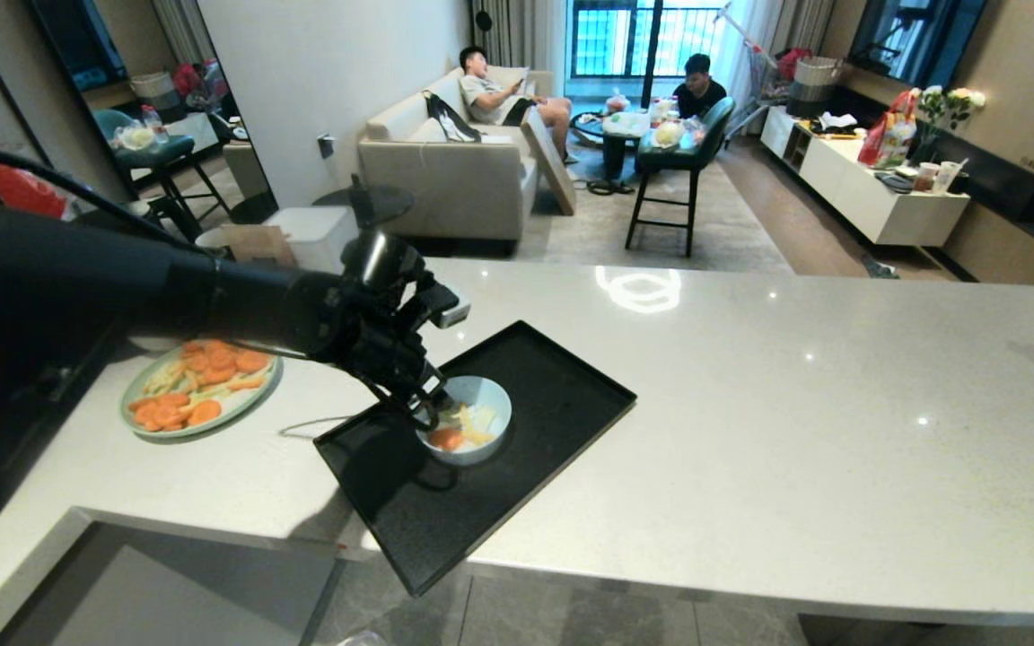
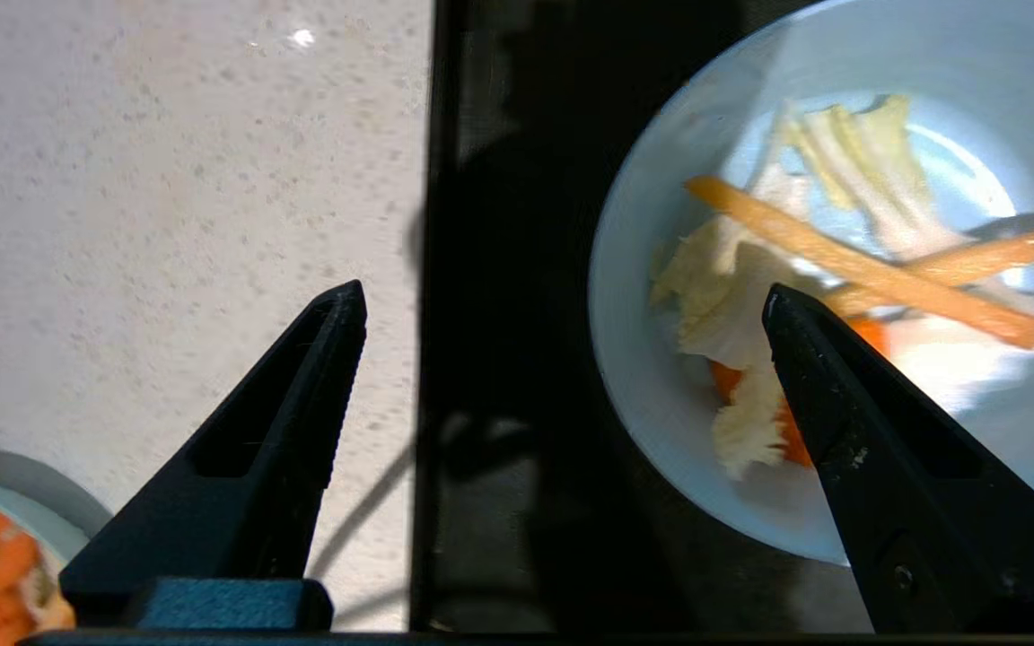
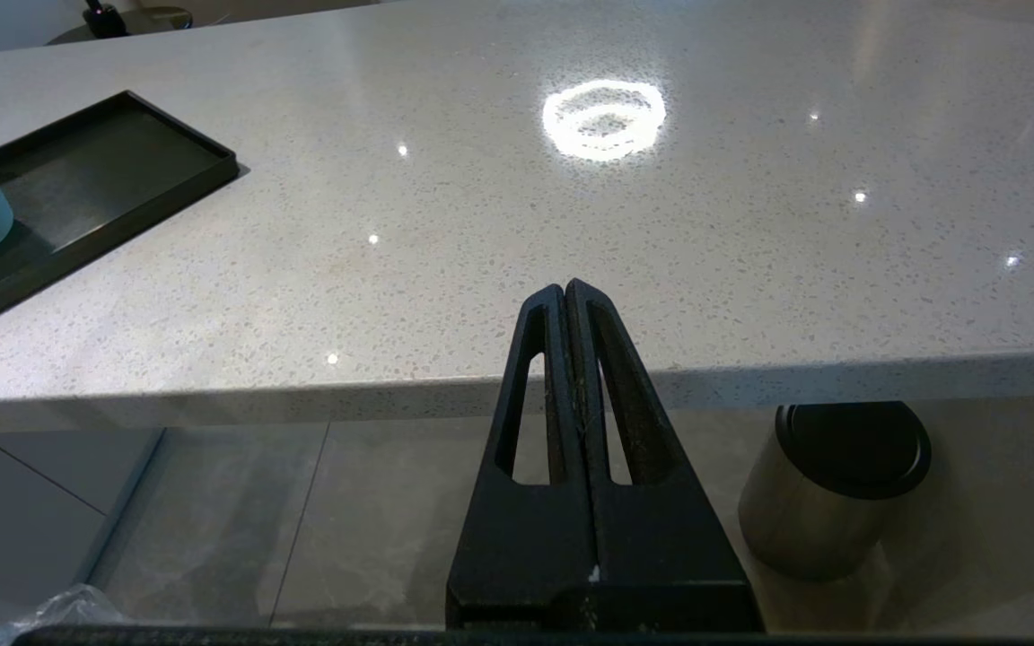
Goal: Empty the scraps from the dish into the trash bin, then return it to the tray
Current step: Pick up the bowl with leftover food
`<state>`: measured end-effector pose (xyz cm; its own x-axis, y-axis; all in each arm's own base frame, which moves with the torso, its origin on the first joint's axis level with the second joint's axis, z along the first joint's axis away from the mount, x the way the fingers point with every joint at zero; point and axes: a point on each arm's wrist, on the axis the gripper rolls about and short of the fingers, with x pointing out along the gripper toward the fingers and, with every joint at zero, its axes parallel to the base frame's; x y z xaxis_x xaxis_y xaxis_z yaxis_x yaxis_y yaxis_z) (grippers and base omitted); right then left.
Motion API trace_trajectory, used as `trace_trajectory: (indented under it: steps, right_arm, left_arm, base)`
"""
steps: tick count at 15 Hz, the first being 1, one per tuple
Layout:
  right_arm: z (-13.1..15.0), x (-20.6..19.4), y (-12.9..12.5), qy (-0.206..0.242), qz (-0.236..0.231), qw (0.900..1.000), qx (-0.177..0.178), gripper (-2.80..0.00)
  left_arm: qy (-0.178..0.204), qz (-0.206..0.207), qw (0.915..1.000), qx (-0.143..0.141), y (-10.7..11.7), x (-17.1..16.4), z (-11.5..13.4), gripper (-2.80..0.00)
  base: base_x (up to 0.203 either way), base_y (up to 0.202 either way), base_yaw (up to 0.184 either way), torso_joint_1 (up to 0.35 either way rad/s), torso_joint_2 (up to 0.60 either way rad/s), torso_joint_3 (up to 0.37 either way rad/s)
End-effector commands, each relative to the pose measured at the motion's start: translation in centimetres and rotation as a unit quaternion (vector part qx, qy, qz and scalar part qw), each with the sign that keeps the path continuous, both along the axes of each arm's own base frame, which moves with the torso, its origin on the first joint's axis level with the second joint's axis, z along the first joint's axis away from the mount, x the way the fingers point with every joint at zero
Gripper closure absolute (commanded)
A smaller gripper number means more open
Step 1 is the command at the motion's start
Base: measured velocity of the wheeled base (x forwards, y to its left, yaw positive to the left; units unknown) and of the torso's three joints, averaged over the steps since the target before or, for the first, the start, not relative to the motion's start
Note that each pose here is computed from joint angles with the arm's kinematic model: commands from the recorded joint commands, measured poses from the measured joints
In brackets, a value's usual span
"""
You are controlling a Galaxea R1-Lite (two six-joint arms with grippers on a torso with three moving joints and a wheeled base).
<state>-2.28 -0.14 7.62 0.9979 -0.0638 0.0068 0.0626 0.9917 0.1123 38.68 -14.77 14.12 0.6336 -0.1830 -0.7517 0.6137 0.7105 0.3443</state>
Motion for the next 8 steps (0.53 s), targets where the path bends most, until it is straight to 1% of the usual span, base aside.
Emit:
trace_trajectory:
  steps: [1, 6, 8]
  right_arm:
    - [0.0, 0.0, 0.0, 0.0, 0.0, 1.0, 0.001, 0.0]
    - [0.0, 0.0, 0.0, 0.0, 0.0, 1.0, 0.0, 0.0]
    - [0.0, 0.0, 0.0, 0.0, 0.0, 1.0, 0.0, 0.0]
  left_arm:
    - [0.001, 0.004, 0.9998, 0.019, 0.2, 0.6, -0.7, -2.8]
    - [0.007, 0.003, 0.9997, 0.024, 0.1, 0.9, -1.4, -2.8]
    - [0.011, -0.007, 0.9994, 0.032, -0.1, 0.9, -1.8, -2.8]
  base:
    - [0.0, 0.0, 0.0, 0.0, 0.0, 0.0]
    - [0.0, 0.0, 0.0, 0.0, 0.0, 0.0]
    - [0.0, 0.0, 0.0, 0.0, 0.0, 0.0]
